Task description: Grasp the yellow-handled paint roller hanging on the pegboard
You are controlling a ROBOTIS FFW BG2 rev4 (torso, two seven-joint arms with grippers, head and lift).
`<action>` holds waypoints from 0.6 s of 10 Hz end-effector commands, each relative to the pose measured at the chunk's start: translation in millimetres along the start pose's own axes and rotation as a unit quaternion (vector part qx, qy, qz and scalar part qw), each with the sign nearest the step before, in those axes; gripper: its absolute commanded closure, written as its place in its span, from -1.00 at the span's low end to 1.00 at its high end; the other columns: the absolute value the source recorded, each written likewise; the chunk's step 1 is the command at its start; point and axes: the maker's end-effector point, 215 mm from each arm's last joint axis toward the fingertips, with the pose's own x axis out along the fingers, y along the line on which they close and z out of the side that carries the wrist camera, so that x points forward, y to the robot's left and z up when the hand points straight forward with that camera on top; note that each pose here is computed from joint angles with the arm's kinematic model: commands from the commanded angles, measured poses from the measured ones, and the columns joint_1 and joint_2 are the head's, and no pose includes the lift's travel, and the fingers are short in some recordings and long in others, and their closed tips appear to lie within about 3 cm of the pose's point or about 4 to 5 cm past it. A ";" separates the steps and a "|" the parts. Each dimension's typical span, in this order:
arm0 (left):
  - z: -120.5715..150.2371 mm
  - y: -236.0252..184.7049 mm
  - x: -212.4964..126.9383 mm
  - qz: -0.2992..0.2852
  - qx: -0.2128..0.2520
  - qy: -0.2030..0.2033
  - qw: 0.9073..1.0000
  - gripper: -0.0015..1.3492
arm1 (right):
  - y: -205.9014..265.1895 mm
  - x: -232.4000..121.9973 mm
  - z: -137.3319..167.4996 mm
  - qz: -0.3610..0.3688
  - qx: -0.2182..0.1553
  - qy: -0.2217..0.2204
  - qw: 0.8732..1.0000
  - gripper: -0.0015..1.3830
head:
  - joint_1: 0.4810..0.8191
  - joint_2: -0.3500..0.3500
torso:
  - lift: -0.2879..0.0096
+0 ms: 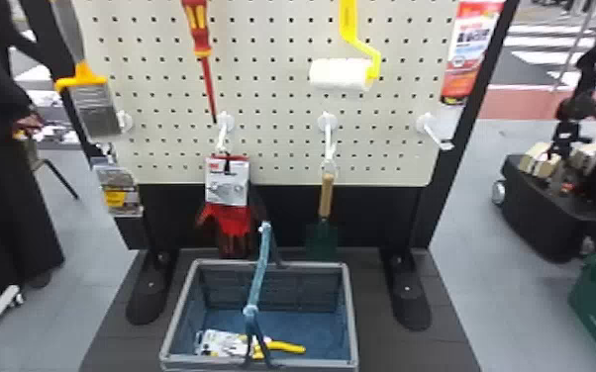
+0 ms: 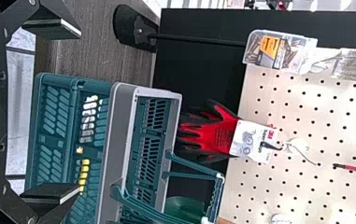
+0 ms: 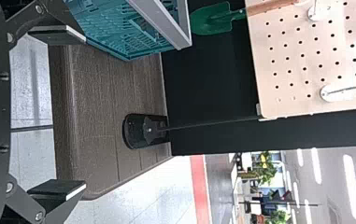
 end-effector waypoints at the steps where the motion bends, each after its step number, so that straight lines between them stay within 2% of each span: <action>1: 0.1 -0.1 0.0 0.001 -0.001 0.000 1.000 -0.78 | 0.6 0.7 3.7 0.001 -0.003 -0.003 1.000 -0.71 | -0.60 0.00 | 0.26; 6: -2.8 -2.0 -0.9 0.001 -0.005 0.002 1.000 -0.78 | 3.3 1.8 11.9 0.003 0.002 -0.012 1.000 -0.72 | -0.60 0.00 | 0.26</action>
